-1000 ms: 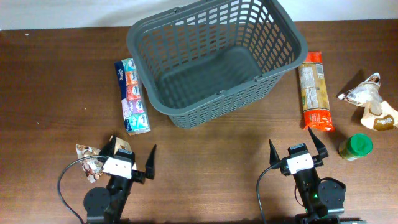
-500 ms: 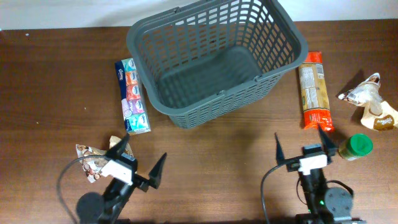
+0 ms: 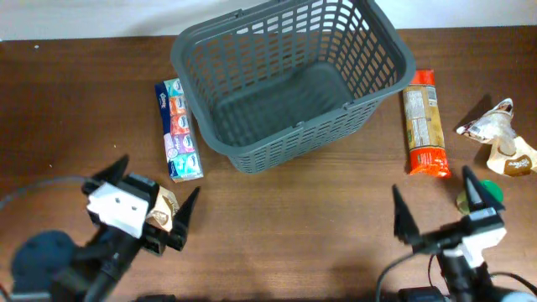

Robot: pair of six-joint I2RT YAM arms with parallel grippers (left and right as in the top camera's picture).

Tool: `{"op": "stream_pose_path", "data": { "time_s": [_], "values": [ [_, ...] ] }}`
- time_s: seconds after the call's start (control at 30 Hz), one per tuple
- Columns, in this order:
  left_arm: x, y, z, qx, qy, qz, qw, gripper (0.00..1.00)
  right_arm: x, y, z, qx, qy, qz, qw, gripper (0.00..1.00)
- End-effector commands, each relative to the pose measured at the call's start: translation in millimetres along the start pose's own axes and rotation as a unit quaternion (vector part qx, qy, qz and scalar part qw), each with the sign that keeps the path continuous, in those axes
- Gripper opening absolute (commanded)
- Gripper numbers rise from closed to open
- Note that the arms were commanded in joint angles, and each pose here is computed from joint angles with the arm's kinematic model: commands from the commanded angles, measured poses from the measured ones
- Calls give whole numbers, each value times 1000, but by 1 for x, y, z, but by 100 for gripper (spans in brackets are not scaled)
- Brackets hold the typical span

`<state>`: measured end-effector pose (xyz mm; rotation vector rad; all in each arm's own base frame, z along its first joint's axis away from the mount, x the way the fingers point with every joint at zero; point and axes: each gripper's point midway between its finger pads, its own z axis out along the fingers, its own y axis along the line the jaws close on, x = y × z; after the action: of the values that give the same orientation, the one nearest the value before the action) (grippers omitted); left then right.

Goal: Pack container
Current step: 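Reach both grippers to the left and right rims of the grey basket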

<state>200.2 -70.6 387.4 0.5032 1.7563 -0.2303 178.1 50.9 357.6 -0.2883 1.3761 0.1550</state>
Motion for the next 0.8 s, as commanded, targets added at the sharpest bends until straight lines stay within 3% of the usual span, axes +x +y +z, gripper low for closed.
{"op": "stream_pose_path", "data": {
  "time_s": [0.0, 0.13, 0.27, 0.5, 0.63, 0.77],
  "values": [
    [-27, -16, -4, 56, -26, 26, 998, 99, -22, 45, -12, -129, -21, 27, 991, 99],
    [-42, -1, -6, 25, -3, 19, 1000, 99, -39, 45, -16, -131, -25, 45, 990, 99],
    [-42, 17, -8, -10, 75, 19, 997, 99, -51, 35, -8, -109, 33, 66, 991, 99],
    [-45, 18, -2, 44, 218, -22, 975, 99, -99, 24, 35, -122, 164, 114, 972, 99],
    [-63, 16, 17, 64, 208, -100, 971, 99, -128, 36, 56, -180, 209, 146, 950, 98],
    [-63, 23, 36, 65, 212, -125, 967, 99, -114, 34, 79, -187, 267, 174, 929, 99]
  ]
}}
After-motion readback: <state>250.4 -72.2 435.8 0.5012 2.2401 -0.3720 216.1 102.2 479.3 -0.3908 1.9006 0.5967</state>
